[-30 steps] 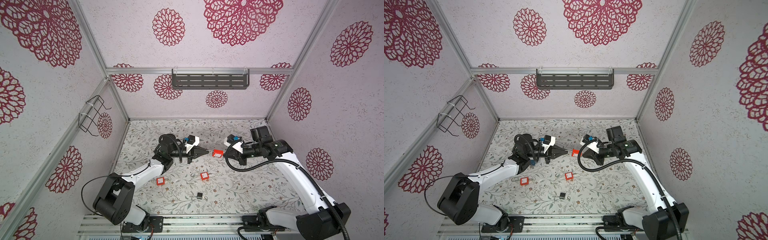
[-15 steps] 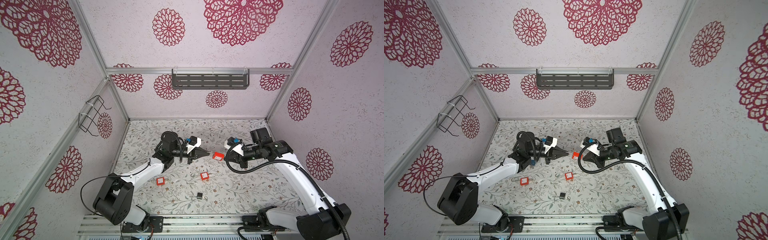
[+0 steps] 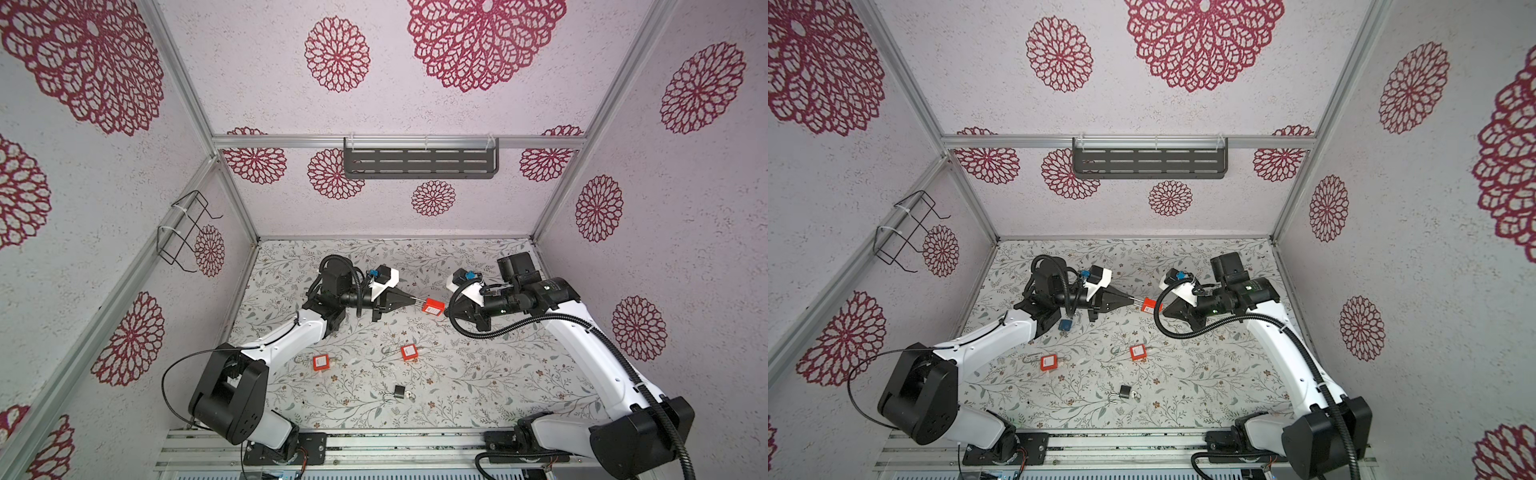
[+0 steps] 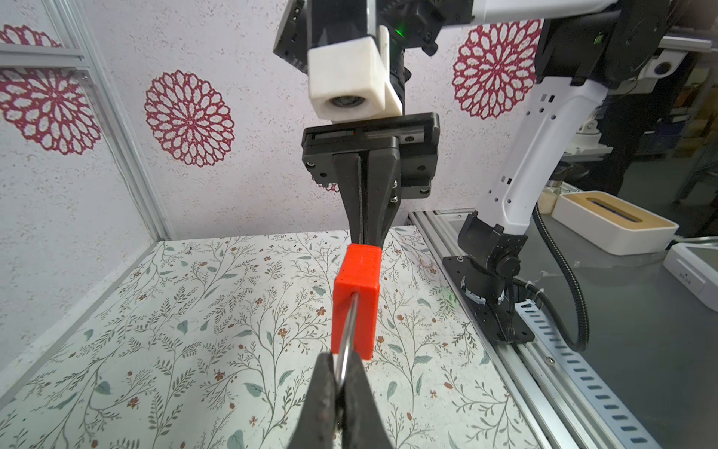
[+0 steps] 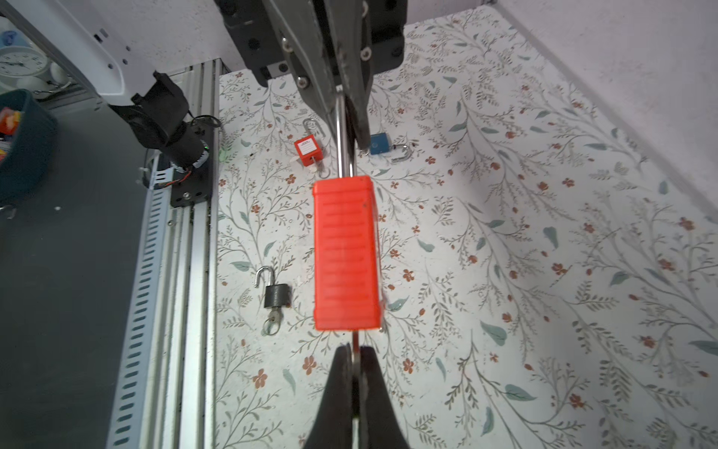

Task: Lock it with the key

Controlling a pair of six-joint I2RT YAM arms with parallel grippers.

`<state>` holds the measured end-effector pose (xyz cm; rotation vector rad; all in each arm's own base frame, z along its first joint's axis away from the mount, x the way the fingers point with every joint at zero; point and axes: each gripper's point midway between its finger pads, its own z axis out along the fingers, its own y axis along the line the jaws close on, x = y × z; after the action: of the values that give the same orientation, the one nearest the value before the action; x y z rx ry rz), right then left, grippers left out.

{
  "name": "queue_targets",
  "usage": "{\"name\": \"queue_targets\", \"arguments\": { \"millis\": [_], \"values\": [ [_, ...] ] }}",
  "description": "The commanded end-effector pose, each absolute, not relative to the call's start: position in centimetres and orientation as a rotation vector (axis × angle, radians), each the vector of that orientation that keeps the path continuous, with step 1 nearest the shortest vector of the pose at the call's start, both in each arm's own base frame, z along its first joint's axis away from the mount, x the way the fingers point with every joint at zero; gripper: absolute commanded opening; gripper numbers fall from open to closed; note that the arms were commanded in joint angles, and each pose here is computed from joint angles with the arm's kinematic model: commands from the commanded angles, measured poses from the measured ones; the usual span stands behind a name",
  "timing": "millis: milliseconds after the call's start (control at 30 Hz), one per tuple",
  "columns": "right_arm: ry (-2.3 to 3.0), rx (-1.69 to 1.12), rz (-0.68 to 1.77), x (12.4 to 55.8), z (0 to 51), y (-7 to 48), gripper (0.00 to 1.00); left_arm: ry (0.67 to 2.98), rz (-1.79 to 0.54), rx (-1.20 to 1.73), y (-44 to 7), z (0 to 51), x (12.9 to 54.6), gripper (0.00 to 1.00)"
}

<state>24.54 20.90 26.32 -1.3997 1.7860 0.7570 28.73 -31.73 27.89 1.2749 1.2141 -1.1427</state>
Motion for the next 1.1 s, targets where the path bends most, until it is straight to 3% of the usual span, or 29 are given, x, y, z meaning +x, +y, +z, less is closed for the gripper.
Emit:
{"name": "queue_targets", "arguments": {
  "millis": [0,400,867,1067],
  "values": [
    [1.743,-1.327,0.59,25.8,27.2,19.9,0.0,1.137,-1.145,1.237,-31.5,30.7,30.1,0.0],
    [1.762,-1.385,0.584,25.7,26.4,19.9,0.0,1.138,-1.15,1.229,-31.7,31.4,31.1,0.0],
    [1.914,-1.35,0.891,24.6,25.0,21.4,0.0,1.155,-1.045,1.291,-30.8,30.9,31.6,0.0],
    [1.952,-1.343,0.901,24.8,24.2,21.3,0.0,1.174,-1.052,1.286,-29.9,30.7,32.1,0.0]
  ]
}}
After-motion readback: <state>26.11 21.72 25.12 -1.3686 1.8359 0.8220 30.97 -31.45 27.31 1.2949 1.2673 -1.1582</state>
